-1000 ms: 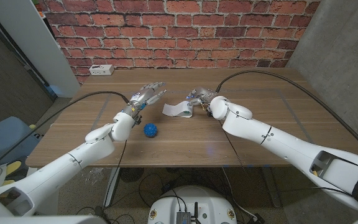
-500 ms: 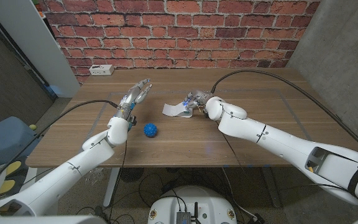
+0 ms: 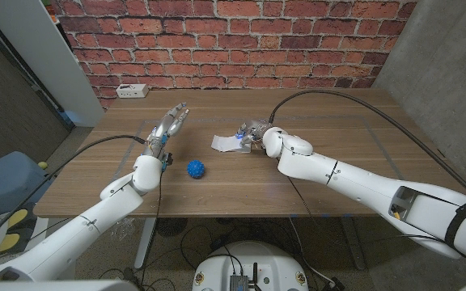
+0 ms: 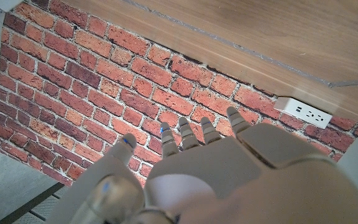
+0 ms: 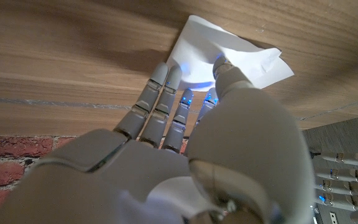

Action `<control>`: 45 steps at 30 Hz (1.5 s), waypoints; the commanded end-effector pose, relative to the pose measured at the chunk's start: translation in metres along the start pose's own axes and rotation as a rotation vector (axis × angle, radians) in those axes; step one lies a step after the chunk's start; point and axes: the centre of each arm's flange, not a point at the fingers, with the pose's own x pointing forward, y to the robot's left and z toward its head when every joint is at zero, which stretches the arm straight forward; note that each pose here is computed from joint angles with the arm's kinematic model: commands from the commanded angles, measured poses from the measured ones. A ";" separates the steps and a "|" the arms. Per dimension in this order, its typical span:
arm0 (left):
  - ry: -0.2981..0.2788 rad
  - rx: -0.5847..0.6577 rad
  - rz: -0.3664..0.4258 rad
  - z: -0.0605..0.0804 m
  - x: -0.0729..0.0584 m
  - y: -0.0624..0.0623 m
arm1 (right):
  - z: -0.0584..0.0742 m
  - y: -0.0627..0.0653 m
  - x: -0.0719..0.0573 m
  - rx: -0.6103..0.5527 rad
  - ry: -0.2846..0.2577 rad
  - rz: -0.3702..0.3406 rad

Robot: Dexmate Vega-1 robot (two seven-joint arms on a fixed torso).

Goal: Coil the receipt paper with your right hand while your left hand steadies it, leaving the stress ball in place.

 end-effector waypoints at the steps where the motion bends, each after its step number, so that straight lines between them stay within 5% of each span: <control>1: -0.011 -0.010 -0.002 0.001 -0.002 0.002 | -0.005 0.016 0.003 -0.038 0.025 -0.006; 14: -0.015 -0.010 0.000 0.002 -0.006 0.004 | -0.005 0.027 0.008 -0.102 0.071 -0.003; 23: -0.016 -0.008 -0.005 0.001 -0.006 0.004 | -0.004 0.027 0.006 -0.114 0.013 -0.117; 37: -0.025 0.000 -0.006 0.001 -0.002 0.004 | -0.008 0.024 0.007 -0.113 -0.012 -0.182; 45: -0.025 0.003 -0.015 0.001 0.002 0.003 | -0.006 0.018 0.005 -0.151 0.049 -0.186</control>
